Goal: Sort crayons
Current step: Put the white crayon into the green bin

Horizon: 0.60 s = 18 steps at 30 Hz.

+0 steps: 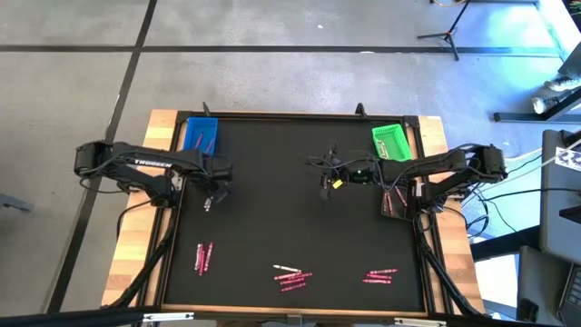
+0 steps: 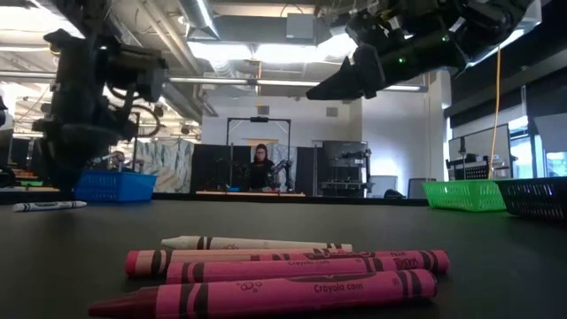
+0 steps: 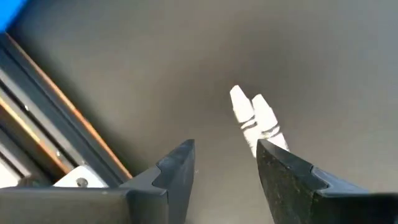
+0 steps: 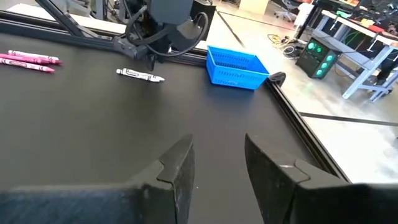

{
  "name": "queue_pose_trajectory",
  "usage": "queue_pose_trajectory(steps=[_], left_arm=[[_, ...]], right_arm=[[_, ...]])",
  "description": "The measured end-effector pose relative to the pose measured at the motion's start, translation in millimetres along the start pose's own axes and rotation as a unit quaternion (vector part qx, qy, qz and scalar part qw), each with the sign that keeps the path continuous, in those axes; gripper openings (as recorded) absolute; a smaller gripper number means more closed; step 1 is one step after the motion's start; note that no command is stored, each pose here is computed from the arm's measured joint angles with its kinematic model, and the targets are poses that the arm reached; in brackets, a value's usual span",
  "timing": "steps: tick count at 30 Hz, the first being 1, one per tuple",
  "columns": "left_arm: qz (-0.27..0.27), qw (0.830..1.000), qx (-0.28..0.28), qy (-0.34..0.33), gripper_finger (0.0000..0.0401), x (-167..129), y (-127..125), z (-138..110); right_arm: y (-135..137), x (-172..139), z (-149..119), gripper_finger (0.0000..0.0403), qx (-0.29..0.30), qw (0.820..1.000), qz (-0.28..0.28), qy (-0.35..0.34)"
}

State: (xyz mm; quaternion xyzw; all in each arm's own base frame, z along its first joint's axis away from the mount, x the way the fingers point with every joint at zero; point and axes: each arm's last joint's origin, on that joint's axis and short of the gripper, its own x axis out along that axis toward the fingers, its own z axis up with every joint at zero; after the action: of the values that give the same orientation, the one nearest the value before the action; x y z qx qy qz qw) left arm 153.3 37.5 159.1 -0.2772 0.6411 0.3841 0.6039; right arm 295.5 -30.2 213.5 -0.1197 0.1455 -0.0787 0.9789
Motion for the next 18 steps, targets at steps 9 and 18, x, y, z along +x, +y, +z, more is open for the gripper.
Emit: queue_pose_trajectory(steps=[9, 18], left_arm=[[-0.020, 1.000, 0.004, 0.011, 0.0163, 13.1, 0.9, -5.2], [-0.030, 0.999, 0.009, 0.019, 0.0163, 13.1, 0.3, -5.7]], right_arm=[[0.0, 0.0, -0.1, 0.0138, 0.000, 1.000, 0.000, 0.000], [0.0, 0.0, 0.0, 0.0138, 0.001, 1.000, 0.000, 0.000]])
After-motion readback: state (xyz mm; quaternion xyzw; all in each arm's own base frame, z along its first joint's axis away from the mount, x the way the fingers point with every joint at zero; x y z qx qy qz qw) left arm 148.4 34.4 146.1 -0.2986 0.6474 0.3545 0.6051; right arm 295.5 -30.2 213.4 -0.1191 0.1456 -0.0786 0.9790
